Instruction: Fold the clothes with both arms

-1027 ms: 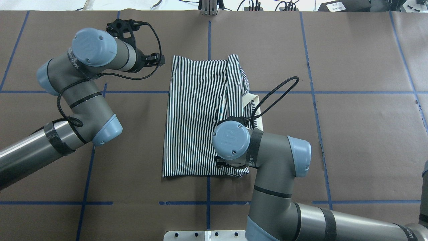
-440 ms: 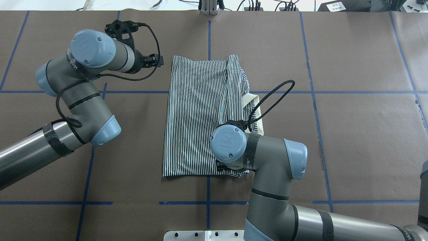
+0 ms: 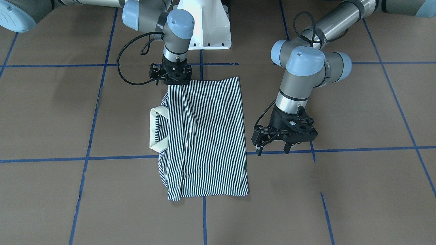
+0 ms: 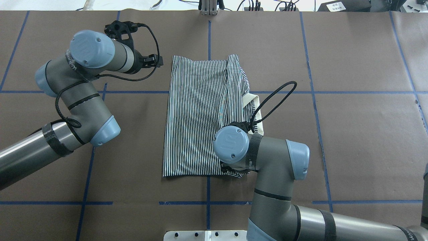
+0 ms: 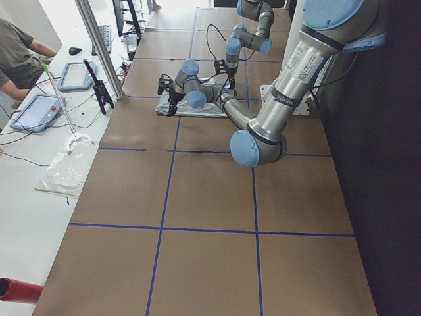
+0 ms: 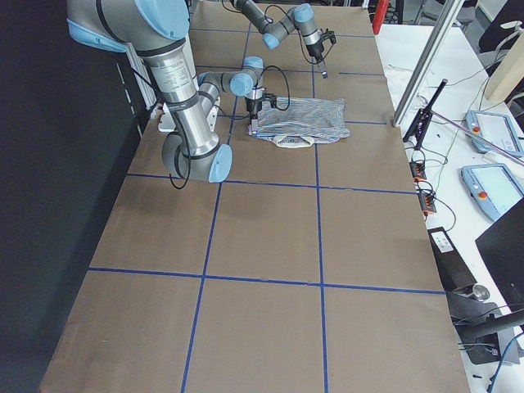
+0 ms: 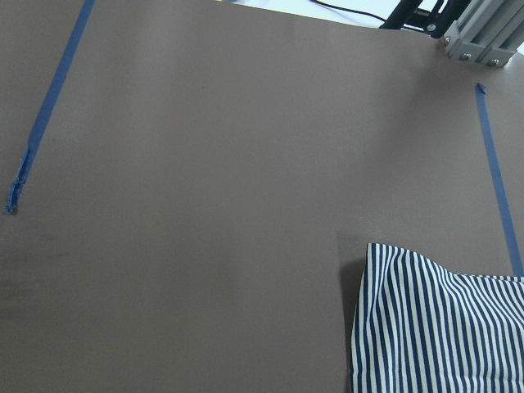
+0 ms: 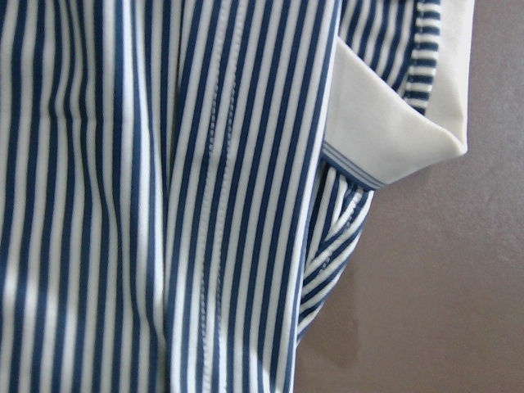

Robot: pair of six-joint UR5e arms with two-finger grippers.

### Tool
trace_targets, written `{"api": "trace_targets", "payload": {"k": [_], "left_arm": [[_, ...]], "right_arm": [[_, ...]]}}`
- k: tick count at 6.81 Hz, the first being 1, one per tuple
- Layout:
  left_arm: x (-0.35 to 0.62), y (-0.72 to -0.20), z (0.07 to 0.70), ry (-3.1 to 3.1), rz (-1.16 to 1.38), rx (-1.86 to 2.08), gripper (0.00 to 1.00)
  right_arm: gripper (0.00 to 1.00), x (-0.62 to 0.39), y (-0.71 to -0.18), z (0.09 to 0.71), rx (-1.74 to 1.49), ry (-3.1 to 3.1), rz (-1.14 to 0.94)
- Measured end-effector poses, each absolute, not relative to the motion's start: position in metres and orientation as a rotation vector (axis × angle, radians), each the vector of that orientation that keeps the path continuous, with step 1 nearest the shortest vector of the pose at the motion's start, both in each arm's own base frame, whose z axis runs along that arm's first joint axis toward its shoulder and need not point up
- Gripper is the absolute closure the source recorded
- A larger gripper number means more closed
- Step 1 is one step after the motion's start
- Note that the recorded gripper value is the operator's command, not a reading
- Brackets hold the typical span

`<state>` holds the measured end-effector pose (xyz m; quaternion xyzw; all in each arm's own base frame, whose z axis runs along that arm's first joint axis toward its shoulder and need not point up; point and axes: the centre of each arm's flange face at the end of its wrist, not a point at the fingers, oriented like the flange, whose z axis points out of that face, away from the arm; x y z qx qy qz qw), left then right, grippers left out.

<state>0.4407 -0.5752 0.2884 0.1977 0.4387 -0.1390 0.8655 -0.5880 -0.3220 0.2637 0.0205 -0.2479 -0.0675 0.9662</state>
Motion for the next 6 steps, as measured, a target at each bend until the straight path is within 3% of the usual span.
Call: {"api": "trace_targets", "payload": {"k": [6], "left_arm": [[0.442,-0.575,0.284,0.925,-0.29,0.418,0.0]], "right_arm": [[0.0,-0.54,-0.335,0.31,0.037,-0.433,-0.144]]}}
